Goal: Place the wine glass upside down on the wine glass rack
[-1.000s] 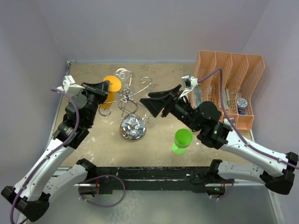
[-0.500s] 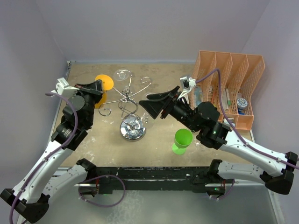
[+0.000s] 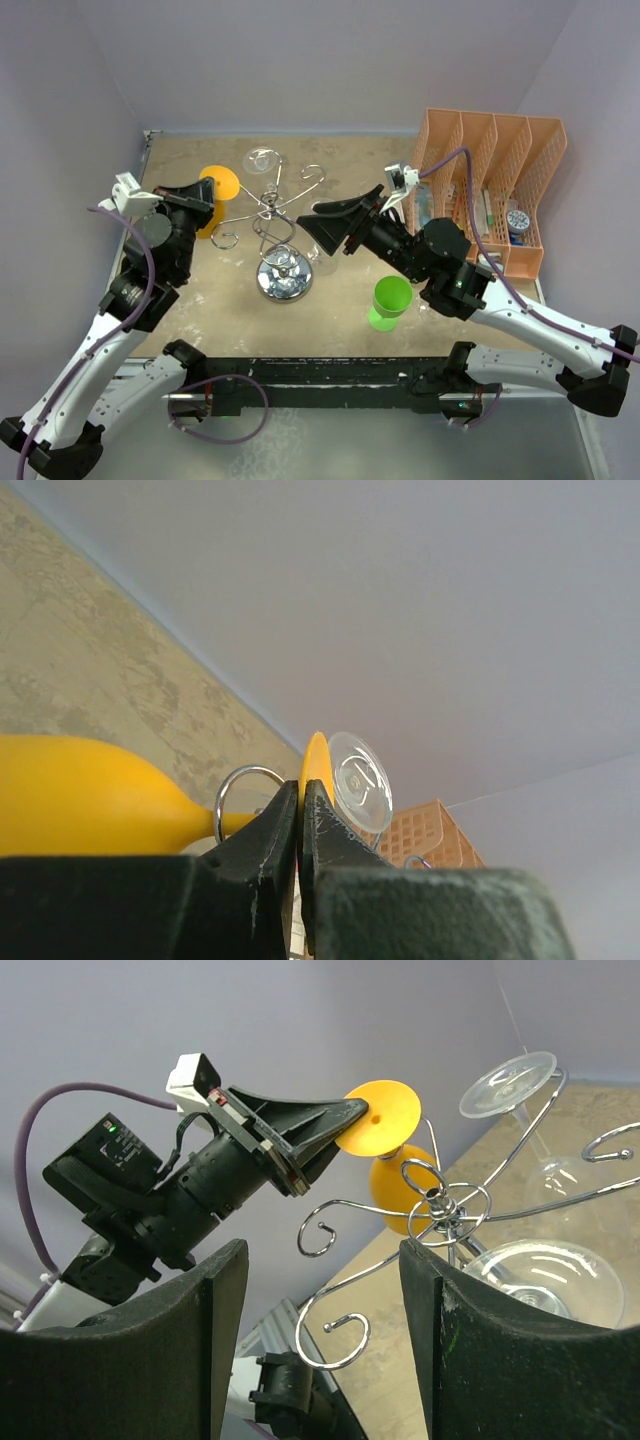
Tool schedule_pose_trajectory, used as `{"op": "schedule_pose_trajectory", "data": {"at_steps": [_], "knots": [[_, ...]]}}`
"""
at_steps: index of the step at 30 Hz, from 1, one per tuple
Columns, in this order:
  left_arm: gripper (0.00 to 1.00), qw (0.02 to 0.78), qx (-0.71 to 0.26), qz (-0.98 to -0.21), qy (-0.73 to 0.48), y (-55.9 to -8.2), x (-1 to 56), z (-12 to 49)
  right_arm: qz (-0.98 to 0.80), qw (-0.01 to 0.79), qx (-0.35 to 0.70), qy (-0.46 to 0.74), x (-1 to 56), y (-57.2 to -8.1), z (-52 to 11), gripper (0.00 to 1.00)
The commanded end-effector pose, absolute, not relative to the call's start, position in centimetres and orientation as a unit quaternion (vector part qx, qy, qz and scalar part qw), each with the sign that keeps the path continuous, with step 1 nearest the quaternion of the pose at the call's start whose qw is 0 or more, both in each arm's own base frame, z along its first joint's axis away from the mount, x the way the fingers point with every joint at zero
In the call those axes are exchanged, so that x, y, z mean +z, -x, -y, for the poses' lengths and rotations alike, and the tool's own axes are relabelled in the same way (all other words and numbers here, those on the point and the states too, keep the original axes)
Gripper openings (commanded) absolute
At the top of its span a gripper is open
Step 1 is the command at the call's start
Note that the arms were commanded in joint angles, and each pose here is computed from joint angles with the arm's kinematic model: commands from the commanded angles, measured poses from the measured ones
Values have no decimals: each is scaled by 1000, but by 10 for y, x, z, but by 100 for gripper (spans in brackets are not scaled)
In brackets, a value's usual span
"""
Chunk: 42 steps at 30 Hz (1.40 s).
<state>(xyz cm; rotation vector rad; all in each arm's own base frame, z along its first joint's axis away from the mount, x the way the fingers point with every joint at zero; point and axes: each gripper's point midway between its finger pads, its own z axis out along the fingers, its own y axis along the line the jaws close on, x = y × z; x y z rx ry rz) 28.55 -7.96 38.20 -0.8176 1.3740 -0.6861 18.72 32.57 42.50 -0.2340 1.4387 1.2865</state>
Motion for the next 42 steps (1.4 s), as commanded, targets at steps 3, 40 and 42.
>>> {"op": "schedule_pose_trajectory", "data": {"at_steps": [3, 40, 42], "knots": [[0, 637, -349, -599, 336, -273, 404, 90, -589, 570, 565, 96, 440, -185, -326, 64], [38, 596, -278, -675, 335, -247, 378, 72, -649, 586, 485, 23, 437, -206, -287, 62], [42, 598, -280, -671, 336, -242, 383, 69, -666, 585, 463, 3, 427, -210, -277, 62]]}}
